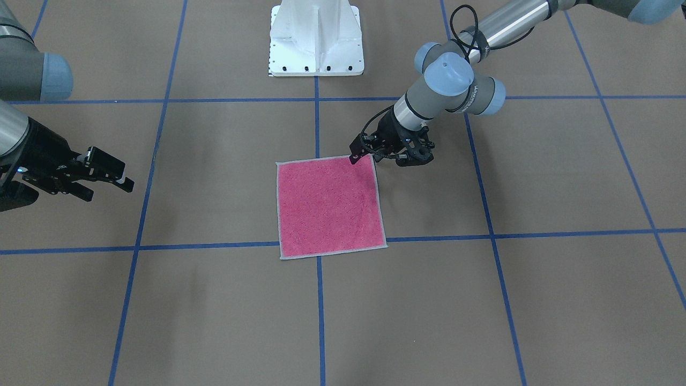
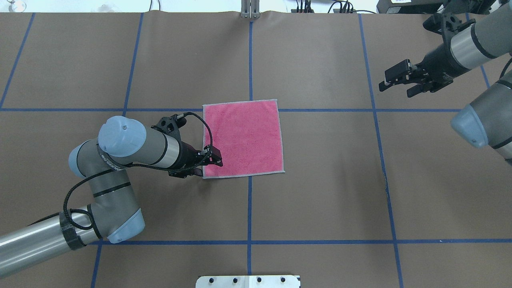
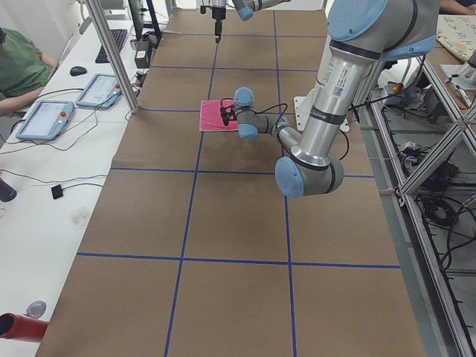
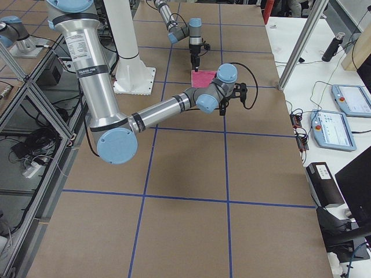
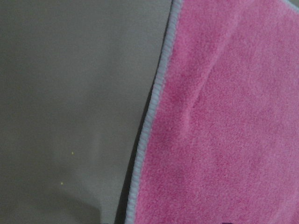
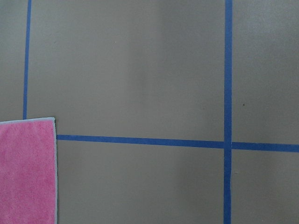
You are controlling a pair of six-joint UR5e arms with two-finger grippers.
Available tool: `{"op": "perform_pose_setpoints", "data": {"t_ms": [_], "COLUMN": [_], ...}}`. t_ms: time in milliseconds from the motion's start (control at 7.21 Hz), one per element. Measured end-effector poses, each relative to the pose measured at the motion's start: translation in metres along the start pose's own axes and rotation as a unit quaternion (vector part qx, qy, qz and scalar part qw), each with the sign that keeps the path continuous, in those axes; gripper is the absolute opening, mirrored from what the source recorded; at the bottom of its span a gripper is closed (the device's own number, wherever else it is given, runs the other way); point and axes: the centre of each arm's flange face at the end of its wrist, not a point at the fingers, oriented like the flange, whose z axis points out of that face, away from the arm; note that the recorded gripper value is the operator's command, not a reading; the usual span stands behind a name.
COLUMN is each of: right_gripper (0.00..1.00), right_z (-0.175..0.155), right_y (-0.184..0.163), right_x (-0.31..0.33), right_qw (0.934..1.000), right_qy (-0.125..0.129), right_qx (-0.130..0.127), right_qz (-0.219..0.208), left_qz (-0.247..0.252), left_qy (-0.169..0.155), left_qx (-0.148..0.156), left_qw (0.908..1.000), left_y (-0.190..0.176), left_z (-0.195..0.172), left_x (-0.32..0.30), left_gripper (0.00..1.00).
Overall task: Fold towel twice with both arms
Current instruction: 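Close the left gripper on the towel's near corner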
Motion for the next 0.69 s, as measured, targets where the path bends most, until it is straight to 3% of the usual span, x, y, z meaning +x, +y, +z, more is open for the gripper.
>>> {"op": "perform_pose_setpoints", "data": {"t_ms": [694], "right_gripper": [1.00], "right_z": [-0.0006], "right_y": [-0.0002], "right_x": [-0.0001], "right_qw": [1.0000], "right_qy": [0.000], "right_qx": [0.000], "right_qz": [0.001], "left_qz": [0.000], "left_qy": [-0.001], "left_qx": [-0.001], "left_qw": [1.0000], "left_y": [0.0016], "left_z": [0.0016], "left_x": [-0.0003], "left_gripper": [0.74]}}
